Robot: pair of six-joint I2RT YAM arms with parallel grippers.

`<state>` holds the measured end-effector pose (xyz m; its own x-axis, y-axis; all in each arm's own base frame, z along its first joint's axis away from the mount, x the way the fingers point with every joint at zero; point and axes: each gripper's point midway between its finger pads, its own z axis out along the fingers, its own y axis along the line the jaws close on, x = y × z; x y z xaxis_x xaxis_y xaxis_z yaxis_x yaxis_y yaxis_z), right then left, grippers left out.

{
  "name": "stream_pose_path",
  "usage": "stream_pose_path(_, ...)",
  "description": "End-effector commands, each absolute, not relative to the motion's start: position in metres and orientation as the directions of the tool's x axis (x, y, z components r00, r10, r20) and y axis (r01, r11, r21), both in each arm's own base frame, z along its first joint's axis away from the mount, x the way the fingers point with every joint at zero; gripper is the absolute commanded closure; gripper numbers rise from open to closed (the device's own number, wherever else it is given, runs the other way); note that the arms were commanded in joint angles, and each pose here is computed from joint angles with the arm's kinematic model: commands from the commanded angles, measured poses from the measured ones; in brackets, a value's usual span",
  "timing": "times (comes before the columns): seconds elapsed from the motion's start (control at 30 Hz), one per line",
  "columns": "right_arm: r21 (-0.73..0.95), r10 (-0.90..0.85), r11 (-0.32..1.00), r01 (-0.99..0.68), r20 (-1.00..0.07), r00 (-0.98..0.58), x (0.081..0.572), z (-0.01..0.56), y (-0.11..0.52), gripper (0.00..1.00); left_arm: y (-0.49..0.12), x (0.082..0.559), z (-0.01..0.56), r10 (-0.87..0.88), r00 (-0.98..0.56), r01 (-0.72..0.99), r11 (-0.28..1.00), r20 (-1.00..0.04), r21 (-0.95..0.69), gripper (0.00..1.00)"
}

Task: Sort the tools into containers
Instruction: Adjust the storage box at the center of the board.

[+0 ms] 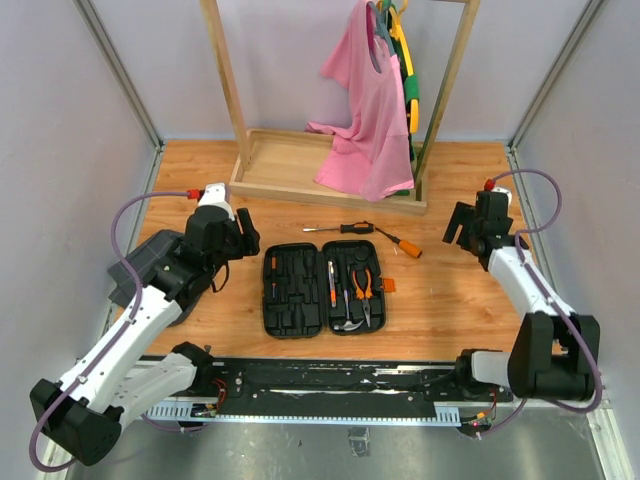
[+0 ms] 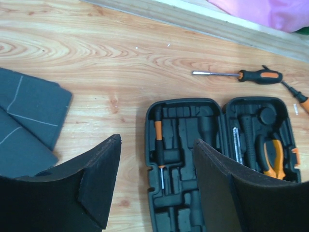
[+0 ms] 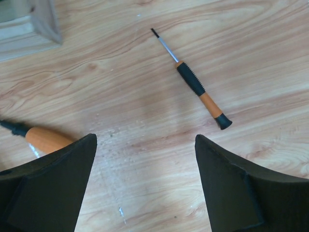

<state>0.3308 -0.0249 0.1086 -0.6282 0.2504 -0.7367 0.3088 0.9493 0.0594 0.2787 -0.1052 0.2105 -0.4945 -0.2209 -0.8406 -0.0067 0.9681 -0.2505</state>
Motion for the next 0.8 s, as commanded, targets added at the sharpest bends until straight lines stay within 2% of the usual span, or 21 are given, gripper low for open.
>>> stream_pose_path(0.0, 0.074, 0.305, 0.923, 0.377, -0.737, -0.603, 0.354, 0.113, -0.048, 0.16, -0.093, 0.277, 0.206, -0.143, -0.504, -0.014, 0.987, -0.852, -0.158, 0.34)
stream_pose_path(0.23, 0.021, 0.340, 0.894, 0.448, -0.683, -0.647, 0.368, 0.088, -0.083, 0.16, -0.095, 0.275, 0.193, -0.134, -0.545, -0.016, 0.989, -0.828, -0.149, 0.34)
stream_pose_path(0.43, 0.078, 0.388, 0.901, 0.427, -0.586, -0.711, 0.374, 0.061, -0.097, 0.20, -0.097, 0.275, 0.193, -0.132, -0.547, -0.008, 0.988, -0.827, -0.152, 0.34)
stream_pose_path(0.63, 0.115, 0.406, 0.906, 0.408, -0.512, -0.757, 0.377, 0.045, -0.103, 0.32, -0.097, 0.276, 0.191, -0.126, -0.551, -0.009, 0.989, -0.825, -0.145, 0.34)
stream_pose_path(0.77, 0.120, 0.396, 0.914, 0.388, -0.478, -0.784, 0.376, 0.038, -0.100, 0.36, -0.098, 0.276, 0.191, -0.125, -0.553, -0.005, 0.989, -0.824, -0.147, 0.34)
